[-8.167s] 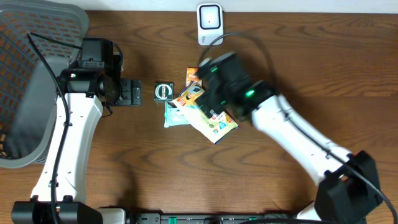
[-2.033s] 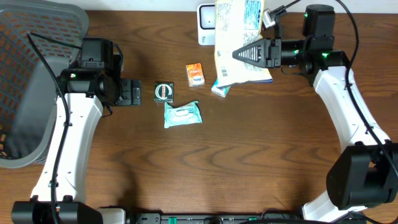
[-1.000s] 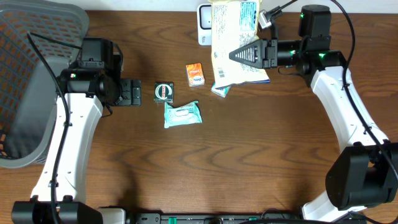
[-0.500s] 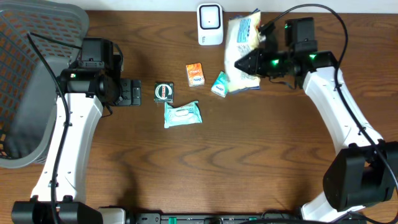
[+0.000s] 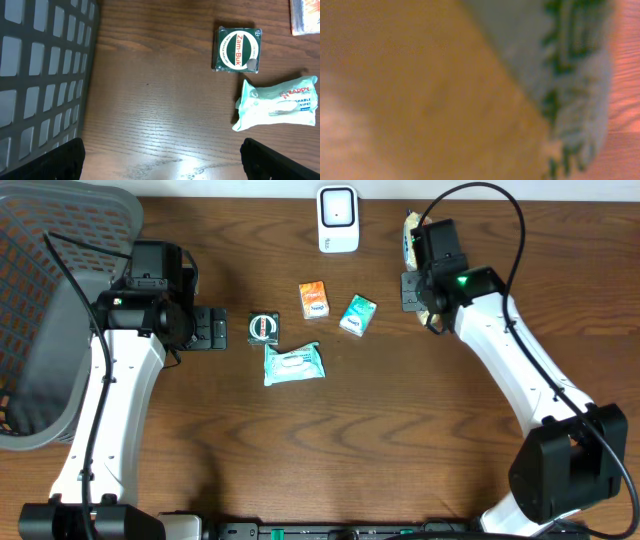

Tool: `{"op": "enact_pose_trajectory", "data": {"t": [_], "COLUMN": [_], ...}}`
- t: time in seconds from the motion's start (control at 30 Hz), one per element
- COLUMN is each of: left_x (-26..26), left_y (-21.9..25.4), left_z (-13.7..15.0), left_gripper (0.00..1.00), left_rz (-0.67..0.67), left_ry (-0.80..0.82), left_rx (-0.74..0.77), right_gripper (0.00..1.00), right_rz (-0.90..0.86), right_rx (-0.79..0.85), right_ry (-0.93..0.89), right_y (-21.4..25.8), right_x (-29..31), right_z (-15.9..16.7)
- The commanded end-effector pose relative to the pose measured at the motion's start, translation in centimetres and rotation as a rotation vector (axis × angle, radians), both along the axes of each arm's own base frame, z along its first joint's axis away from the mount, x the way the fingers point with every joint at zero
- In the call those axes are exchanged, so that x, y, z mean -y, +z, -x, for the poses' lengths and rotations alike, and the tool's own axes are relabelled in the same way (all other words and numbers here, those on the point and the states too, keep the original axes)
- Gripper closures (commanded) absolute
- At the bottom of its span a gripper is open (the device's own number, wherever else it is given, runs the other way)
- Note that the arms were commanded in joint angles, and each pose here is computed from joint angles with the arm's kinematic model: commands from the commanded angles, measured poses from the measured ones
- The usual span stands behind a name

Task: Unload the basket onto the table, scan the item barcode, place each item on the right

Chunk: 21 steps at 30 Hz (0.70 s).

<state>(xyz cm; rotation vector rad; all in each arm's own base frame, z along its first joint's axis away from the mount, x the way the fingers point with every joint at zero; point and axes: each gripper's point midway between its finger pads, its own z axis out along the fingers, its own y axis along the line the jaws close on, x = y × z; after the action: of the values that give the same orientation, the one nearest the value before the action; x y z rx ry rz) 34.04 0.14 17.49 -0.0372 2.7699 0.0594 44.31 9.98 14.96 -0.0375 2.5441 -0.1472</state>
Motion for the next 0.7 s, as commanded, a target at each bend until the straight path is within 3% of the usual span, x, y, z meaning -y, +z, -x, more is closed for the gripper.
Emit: {"op": "enact_pose_trajectory", "data": {"t": [0.0, 0.27, 0.67], "left_x": [-0.1, -0.1, -0.1], "left_y": [-0.4, -0.4, -0.4], "left_z": [0.1, 0.1, 0.1], "left_gripper": [0.02, 0.02, 0.02], "left_rz": [-0.011, -0.011, -0.011], "left_ry": [-0.003, -0.003, -0.003], "left_rx": [-0.014, -0.013, -0.013], "right_gripper": [0.99, 0.99, 0.99], "right_rz": [0.136, 0.238, 0.337], "right_rx": [-0.026, -0.134, -0.138], "right_ry": [-0.037, -0.057, -0.100], "right_y": [-1.9, -5.8, -5.8], "right_x": [1.6, 2.9, 4.7], "right_z": [-0.2, 0.6, 1.1]}}
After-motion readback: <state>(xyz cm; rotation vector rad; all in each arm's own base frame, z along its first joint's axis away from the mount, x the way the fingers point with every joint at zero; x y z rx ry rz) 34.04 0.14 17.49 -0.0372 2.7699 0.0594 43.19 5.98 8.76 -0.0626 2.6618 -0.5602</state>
